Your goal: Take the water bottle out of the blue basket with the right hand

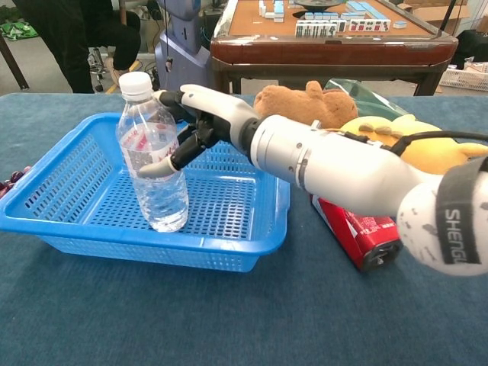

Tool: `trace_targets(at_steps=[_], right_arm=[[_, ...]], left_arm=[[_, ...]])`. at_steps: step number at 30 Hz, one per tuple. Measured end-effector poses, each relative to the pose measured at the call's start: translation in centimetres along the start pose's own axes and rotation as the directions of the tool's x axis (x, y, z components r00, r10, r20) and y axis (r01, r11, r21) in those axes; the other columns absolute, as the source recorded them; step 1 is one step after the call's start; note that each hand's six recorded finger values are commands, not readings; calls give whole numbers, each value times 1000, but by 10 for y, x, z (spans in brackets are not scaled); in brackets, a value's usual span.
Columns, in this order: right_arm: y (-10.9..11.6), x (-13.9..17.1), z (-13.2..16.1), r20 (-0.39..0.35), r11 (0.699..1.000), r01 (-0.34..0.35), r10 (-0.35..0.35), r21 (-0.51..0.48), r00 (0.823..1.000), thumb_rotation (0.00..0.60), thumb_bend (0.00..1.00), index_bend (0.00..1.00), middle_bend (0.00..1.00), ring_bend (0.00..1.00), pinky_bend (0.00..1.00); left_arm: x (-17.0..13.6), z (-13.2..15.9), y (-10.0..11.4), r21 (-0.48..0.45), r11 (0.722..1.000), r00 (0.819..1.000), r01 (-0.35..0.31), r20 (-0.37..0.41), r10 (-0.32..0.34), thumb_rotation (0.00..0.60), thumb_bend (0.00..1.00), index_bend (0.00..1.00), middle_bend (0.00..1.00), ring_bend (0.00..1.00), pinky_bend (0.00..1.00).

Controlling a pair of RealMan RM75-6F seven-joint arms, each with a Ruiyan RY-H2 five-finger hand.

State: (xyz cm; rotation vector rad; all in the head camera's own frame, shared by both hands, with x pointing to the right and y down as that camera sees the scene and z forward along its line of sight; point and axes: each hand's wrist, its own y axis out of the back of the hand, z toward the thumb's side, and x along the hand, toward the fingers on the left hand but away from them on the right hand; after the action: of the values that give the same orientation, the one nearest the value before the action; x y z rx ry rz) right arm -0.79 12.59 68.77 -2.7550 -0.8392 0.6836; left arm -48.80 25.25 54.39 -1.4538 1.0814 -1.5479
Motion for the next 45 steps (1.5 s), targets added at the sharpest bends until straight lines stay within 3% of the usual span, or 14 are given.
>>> trace_targets(at_steps=[5,12,18,24,28,34,38,45], right_arm=[[5,-10,0,-5,996,88,-88,-22,996,600,522,557,534,419,559],[22,-4,9,-42,988,136,-140,-71,989,600,530,576,555,470,626],[59,18,28,-99,985,159,-165,-66,981,600,513,576,555,478,627],[120,59,43,-106,979,205,-204,3,973,600,505,576,555,478,627],[163,99,42,-70,966,249,-244,67,967,600,503,576,555,478,627],[203,163,23,40,953,266,-275,147,961,600,493,576,555,478,627],[206,204,1,127,953,247,-271,177,954,600,490,576,555,478,627],[192,243,-29,207,966,212,-239,145,949,600,474,576,549,478,627]], left_arm=[[-2,-2,-1,1,1000,1000,4,-3,-4,600,217,291,241,157,94],[-1,0,0,-3,1000,1000,-2,6,2,600,217,291,241,157,94],[0,5,0,-4,1000,1000,-2,20,2,600,217,291,240,157,94],[0,10,1,-7,1000,1000,-5,31,5,600,216,290,241,157,94],[0,12,0,-1,1000,999,2,34,-2,600,216,290,241,157,94],[1,14,-1,6,1000,999,6,32,-6,600,217,289,241,157,94],[3,22,-2,4,1000,999,8,48,-8,600,216,289,240,157,94],[5,31,-3,3,1000,998,11,69,-11,600,216,288,241,157,94]])
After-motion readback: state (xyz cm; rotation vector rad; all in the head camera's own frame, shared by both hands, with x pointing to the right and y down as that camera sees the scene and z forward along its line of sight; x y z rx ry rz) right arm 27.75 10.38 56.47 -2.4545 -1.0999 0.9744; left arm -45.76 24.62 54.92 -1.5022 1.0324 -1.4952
